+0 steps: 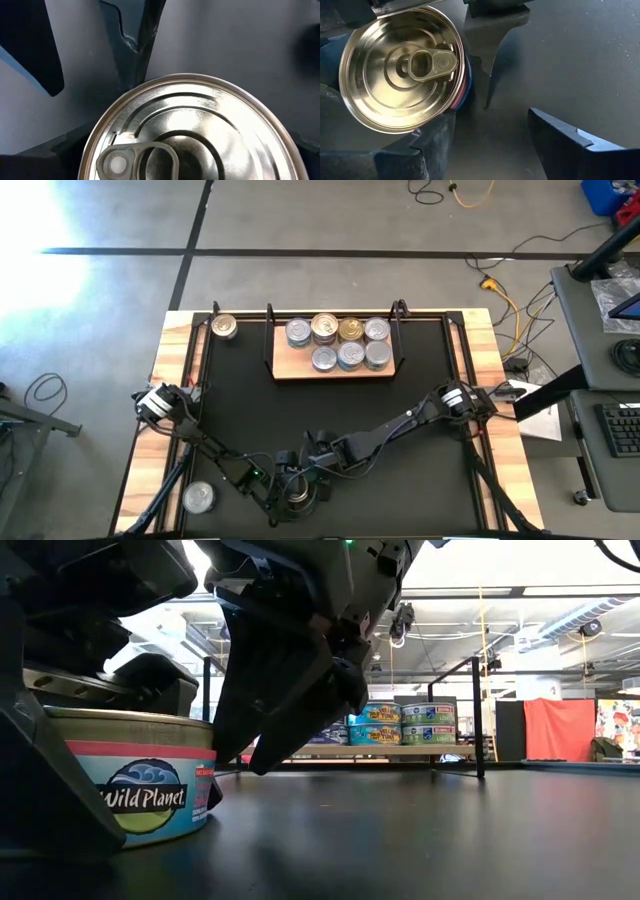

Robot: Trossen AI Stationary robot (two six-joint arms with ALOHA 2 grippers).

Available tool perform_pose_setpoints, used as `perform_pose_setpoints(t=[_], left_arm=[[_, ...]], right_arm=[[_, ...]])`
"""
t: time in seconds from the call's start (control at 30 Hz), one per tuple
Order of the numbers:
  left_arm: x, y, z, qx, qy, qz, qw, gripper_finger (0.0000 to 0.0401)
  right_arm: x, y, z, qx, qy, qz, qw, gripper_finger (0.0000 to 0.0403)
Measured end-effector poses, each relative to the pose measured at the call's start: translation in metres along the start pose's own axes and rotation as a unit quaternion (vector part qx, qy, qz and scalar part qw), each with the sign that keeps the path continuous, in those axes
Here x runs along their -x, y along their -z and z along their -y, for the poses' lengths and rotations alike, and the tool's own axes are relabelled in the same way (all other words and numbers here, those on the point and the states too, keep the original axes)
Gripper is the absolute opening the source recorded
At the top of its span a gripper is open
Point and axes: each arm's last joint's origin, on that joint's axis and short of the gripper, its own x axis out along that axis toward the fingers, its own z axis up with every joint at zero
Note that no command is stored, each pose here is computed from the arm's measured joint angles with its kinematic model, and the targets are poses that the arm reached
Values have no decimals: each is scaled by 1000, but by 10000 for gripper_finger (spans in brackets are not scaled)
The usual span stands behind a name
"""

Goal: Stack canned seafood by type on shelf
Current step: Put the blue-pink tuna can on the shelf

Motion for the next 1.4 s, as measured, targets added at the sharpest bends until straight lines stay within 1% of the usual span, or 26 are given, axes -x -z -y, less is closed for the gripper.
perform_pose_setpoints(t=[0.3, 0.4, 0.5, 0.6, 0.67, 0.77, 0.9, 0.97, 1.0, 1.07, 1.1, 1.17, 1.23, 1.3, 1.4], left_arm=[[1, 1, 0, 2, -5, -1, 1000, 399], [2, 2, -1, 4, -9, -7, 1000, 389], [9, 1, -5, -2, -24, -26, 999, 373], [21, -4, -12, -22, -35, -49, 998, 367], [32, -9, -22, -37, -33, -72, 996, 368], [53, -25, -43, -43, -39, -88, 994, 376], [83, -48, -87, -65, -52, -110, 990, 376], [94, -58, -112, -63, -45, -117, 990, 371], [101, -63, -125, -62, -40, -114, 991, 370], [110, -72, -152, -59, -41, -107, 992, 370], [115, -75, -165, -56, -44, -103, 992, 372], [121, -81, -190, -47, -40, -96, 993, 377], [129, -89, -213, -39, -32, -85, 995, 378], [136, -98, -229, -46, -34, -75, 996, 376], [143, -111, -250, -67, -45, -70, 994, 370]], right_arm=[[0, 0, 0, -1, 1, 1, 1000, 253], [2, 0, 0, -13, -1, -4, 1000, 253], [15, -4, -1, -25, -11, -7, 1000, 246], [42, -15, 0, -23, -15, 14, 1000, 235], [61, -23, 6, -27, -6, 27, 999, 229], [89, -32, 17, -36, 18, 49, 998, 223], [134, -48, 28, -47, 50, 121, 990, 215], [149, -54, 32, -38, 89, 169, 981, 209], [155, -57, 34, -33, 116, 195, 973, 205], [161, -63, 40, -27, 162, 228, 960, 193], [165, -66, 44, -28, 170, 237, 956, 186], [167, -71, 57, -35, 163, 229, 959, 169], [169, -78, 74, -36, 133, 213, 967, 149], [172, -83, 92, -35, 114, 195, 973, 124], [187, -92, 121, -35, 104, 194, 975, 79]])
